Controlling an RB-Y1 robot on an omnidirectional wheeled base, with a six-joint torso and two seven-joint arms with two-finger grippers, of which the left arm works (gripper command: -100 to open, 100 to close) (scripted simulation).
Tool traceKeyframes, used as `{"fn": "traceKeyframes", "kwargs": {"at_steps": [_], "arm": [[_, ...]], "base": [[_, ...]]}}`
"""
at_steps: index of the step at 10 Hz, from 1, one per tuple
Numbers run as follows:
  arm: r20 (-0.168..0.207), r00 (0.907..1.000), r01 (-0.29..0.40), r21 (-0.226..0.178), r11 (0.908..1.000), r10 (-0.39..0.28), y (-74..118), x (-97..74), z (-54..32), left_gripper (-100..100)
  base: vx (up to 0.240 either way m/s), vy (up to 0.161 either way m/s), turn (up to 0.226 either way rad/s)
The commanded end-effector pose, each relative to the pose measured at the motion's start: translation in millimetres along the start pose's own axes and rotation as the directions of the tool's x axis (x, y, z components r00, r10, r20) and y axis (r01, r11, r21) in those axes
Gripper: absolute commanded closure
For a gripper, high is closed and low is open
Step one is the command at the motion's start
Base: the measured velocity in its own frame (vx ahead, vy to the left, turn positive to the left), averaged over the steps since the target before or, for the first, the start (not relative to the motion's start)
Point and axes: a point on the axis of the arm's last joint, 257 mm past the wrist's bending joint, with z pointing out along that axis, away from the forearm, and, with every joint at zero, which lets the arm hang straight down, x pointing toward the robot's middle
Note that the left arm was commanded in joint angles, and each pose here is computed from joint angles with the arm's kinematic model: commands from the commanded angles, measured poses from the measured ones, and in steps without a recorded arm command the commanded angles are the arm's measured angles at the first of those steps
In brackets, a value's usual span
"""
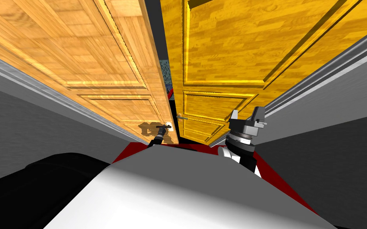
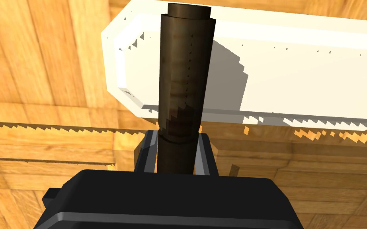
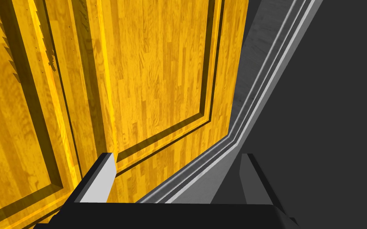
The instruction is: Push the door open
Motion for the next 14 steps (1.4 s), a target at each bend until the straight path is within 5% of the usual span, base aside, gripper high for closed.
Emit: {"fn": "traceKeyframes", "kwargs": {"at_steps": [1, 14], "arm": [[0.000, 1.0000, 0.000, 0.004, 1.0000, 0.000, -1.4, 0.0, 0.4, 100], [0.098, 0.9925, -0.077, 0.035, 0.9965, 0.073, -13.1, -47.1, 20.4, 100]], "base": [[0.000, 0.000, 0.000], [-0.020, 0.032, -0.022]]}}
